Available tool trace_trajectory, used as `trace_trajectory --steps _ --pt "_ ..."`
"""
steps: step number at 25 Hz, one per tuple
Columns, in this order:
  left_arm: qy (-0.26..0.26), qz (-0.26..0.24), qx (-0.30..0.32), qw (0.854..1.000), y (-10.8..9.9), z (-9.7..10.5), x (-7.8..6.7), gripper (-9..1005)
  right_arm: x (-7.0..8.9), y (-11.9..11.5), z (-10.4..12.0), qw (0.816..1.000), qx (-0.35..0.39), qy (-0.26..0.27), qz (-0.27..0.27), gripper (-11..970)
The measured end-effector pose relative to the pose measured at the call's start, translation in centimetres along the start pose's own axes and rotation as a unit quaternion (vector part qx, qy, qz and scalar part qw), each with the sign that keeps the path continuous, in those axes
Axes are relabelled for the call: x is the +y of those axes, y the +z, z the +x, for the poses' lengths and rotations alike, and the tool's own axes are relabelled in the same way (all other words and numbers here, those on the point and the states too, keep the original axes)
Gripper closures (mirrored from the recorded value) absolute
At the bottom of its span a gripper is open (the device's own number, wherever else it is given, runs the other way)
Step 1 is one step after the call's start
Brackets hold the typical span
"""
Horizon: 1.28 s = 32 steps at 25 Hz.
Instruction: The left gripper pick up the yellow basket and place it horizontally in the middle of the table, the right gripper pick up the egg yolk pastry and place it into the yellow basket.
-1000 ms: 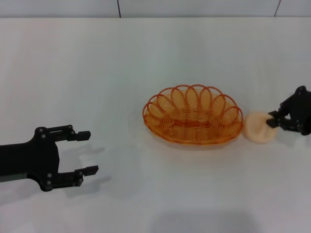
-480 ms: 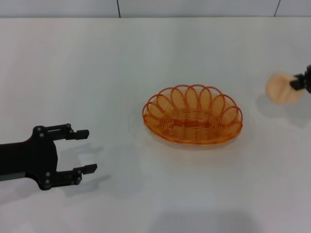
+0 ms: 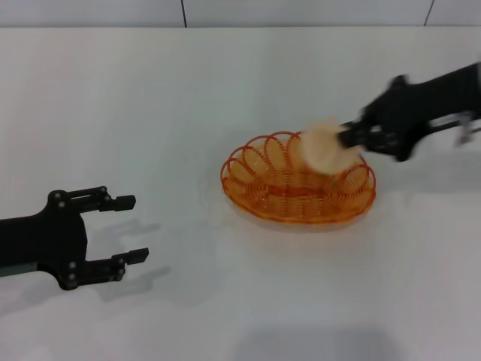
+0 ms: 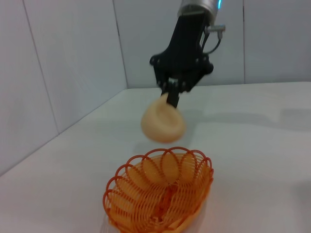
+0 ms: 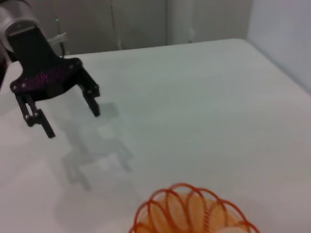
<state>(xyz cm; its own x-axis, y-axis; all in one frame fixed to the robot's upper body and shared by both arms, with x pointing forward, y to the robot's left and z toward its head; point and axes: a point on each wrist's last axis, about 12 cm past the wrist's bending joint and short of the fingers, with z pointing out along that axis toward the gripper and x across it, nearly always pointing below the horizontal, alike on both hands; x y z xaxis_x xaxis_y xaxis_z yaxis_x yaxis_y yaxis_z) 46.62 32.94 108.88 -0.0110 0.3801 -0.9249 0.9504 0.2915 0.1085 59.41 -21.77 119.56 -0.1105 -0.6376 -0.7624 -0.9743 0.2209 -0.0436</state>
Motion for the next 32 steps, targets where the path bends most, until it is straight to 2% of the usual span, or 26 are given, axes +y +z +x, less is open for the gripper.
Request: trace_trajectory --steps 3,7,14,17,22,27,32 --pt "0.0 -0.002 0.0 1.0 -0.1 0.0 0.0 296 0.3 2.5 -1.1 1.0 0.005 0.002 0.001 932" --pt "0.0 -0.003 0.0 1.0 -0.1 0.0 0.0 296 0.4 4.4 -1.3 1.0 0.013 0.005 0.013 872" --pt "-0.003 -0.004 0.0 1.0 -0.2 0.2 -0.2 297 0.3 5.0 -0.9 1.0 0.015 0.008 0.012 768" --pt "-0.005 -0.005 0.0 1.0 -0.3 0.2 -0.3 297 0.4 4.9 -0.5 1.0 0.015 0.005 0.012 536" --pt "-0.009 -0.007 -0.002 1.0 -0.4 0.2 -0.2 297 0.1 3.1 1.4 1.0 0.004 0.007 0.024 420" --pt "-0.02 -0.008 -0.001 1.0 -0.7 0.0 0.2 296 0.5 0.0 4.9 0.999 -0.04 0.019 0.024 304" --pt "-0.028 -0.02 -0.011 0.999 -1.1 0.1 0.7 297 1.2 -2.0 8.0 0.995 -0.091 0.027 0.022 240"
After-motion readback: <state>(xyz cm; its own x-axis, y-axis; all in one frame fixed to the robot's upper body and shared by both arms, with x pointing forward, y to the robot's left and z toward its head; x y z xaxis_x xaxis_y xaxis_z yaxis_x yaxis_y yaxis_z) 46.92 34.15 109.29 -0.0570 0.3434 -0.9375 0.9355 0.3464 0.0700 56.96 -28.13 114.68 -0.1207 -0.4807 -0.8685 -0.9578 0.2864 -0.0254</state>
